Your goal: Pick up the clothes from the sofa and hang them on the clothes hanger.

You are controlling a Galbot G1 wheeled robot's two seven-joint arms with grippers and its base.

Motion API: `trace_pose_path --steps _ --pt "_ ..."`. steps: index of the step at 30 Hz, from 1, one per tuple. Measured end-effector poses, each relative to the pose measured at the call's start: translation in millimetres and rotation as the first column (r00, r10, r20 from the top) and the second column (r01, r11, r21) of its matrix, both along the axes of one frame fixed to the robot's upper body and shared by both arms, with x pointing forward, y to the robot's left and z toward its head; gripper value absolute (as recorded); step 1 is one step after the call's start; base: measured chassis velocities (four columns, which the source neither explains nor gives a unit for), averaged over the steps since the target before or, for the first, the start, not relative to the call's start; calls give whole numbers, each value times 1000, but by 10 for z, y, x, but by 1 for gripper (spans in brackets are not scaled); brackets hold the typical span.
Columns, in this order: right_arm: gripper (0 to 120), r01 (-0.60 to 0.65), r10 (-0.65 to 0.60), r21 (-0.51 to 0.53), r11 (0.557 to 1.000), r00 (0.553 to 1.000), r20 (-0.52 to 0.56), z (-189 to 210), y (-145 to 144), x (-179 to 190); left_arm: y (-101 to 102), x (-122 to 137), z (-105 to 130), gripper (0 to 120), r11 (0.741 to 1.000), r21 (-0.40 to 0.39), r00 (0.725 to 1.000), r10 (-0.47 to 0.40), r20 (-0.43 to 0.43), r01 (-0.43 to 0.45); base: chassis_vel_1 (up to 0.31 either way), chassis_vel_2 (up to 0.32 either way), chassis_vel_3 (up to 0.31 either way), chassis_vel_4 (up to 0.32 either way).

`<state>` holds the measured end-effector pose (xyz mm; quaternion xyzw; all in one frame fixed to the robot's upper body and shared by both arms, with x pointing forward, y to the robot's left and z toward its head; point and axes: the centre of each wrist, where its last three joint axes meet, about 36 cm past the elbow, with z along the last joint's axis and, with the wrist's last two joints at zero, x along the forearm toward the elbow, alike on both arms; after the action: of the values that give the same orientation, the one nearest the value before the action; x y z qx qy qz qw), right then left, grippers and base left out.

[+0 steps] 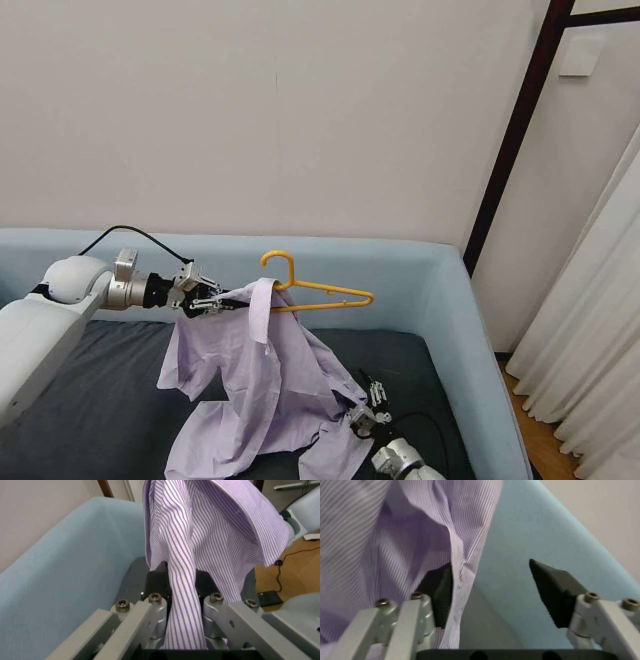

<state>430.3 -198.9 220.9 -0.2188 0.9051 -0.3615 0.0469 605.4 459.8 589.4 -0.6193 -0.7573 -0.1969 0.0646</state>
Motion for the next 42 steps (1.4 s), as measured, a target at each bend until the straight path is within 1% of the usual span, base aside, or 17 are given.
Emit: trace_pose_path --steps 2,3,6,13,15,19,21,22,23,26,28,29,31,33,37,41,42 --pt "47 -3 5 90 996 1000 -25 54 -57 43 7 0 -20 6 1000 -2 1000 2 -1 -2 0 0 0 0" --pt "47 -3 5 90 996 1000 -25 54 -57 43 7 0 -20 6 1000 -2 1000 2 -1 -2 0 0 0 0" --pt "33 7 5 155 988 997 -78 98 -133 72 -17 5 -35 6 1000 -6 1000 -1 0 1 0 0 0 0" --pt "12 -13 34 164 986 991 -127 79 -213 50 -39 -4 -22 6 1000 -5 1000 -4 5 4 0 0 0 0" --pt "2 -16 40 176 984 990 -135 70 -223 36 -19 -22 -23 6 1000 -1 1000 -2 4 2 0 0 0 0" --pt "0 -9 52 271 963 987 -154 125 -207 19 28 -57 -33 6 1000 1 1000 6 1 -6 0 0 0 0" --pt "0 32 55 427 904 981 -188 258 -160 14 49 -74 -48 6 1000 -3 1000 7 1 -7 0 0 0 0" --pt "0 69 54 531 845 976 -212 385 -145 34 57 -82 -62 6 1000 -8 1000 5 1 -5 0 0 0 0" --pt "0 69 54 531 845 976 -212 385 -145 34 57 -82 -62 6 1000 -8 1000 5 1 -5 0 0 0 0" --pt "0 125 93 767 629 968 -234 762 -152 173 56 -92 -102 6 1000 -27 1000 -4 -1 4 0 0 0 0" --pt "0 122 114 866 485 973 -201 1023 -251 315 43 -92 -127 6 999 -42 1000 -9 -3 9 0 0 0 0" --pt "0 122 114 866 485 973 -201 1023 -251 315 43 -92 -127 6 999 -42 1000 -9 -3 9 0 0 0 0" --pt "0 111 117 919 378 979 -167 1231 -397 446 36 -89 -134 6 998 -52 1000 -18 -5 18 0 0 0 0" --pt "0 100 107 944 316 984 -140 1390 -526 540 43 -81 -137 6 998 -57 999 -39 -12 38 0 0 0 0" --pt "0 88 88 959 271 989 -116 1538 -635 623 60 -75 -136 6 997 -52 998 -60 -21 59 0 0 0 0" --pt "0 -5 114 978 207 993 -19 1858 -733 700 72 -59 -135 6 997 -14 996 -81 -33 80 0 0 0 0" --pt "0 -5 114 978 207 993 -19 1858 -733 700 72 -59 -135 6 997 -14 996 -81 -33 80 0 0 0 0"
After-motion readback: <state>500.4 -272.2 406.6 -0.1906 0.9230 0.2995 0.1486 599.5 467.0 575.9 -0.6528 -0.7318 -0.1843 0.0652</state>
